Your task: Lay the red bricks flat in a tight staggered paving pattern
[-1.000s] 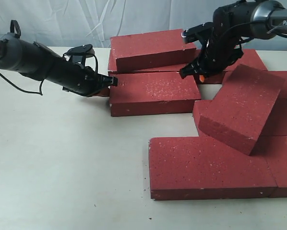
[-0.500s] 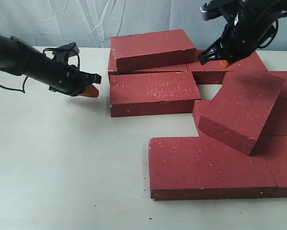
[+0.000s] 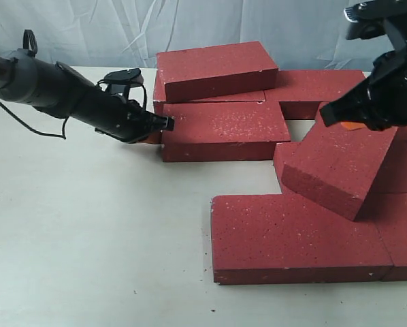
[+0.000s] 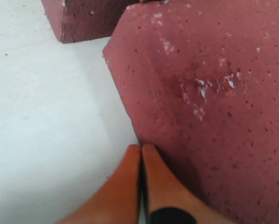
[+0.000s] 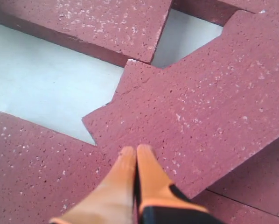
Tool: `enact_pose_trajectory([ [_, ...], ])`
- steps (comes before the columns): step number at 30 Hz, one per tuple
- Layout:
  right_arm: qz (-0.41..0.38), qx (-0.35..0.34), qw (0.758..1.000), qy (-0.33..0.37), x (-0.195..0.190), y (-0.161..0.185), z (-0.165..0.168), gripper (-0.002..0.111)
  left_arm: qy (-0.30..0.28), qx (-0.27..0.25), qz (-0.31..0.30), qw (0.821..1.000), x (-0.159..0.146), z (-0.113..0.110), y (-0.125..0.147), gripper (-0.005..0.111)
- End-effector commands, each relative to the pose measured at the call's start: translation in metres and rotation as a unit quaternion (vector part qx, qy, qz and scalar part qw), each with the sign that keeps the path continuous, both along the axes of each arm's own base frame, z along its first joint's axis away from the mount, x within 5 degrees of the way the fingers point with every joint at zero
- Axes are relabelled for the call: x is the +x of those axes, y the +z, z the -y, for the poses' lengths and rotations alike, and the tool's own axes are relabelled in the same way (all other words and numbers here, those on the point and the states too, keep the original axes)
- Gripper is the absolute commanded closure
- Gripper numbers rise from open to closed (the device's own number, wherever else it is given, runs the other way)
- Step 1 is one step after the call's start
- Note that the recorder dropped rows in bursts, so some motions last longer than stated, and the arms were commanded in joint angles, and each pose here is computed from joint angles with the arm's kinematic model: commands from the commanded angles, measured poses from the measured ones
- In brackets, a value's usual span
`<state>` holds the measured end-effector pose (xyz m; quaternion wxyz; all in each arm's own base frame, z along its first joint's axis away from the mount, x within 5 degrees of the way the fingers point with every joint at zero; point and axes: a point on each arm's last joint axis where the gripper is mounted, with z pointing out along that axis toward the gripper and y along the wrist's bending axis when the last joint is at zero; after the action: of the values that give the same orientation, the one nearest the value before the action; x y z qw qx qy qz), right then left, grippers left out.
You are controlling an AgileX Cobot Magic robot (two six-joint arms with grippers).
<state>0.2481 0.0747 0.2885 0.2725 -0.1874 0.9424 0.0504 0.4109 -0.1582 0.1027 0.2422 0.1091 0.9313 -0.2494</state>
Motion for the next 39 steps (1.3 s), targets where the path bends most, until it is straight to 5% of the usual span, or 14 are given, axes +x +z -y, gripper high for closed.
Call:
enact_pose_trajectory([
  [1,0.056,0.021,0.998,-0.001,-0.022,0.004,0.006,0.109,0.021,0.003,0.009,1.0,0.001,0.003,-0.001,0.107],
  [22,0.081,0.042,0.996,-0.006,-0.028,0.012,0.006,0.109,0.042,0.009,0.036,0.998,-0.005,0.034,0.001,0.107],
  [39,0.086,0.041,0.995,-0.006,-0.027,0.012,0.006,0.109,0.001,-0.009,0.036,0.999,-0.003,0.07,-0.007,0.107],
])
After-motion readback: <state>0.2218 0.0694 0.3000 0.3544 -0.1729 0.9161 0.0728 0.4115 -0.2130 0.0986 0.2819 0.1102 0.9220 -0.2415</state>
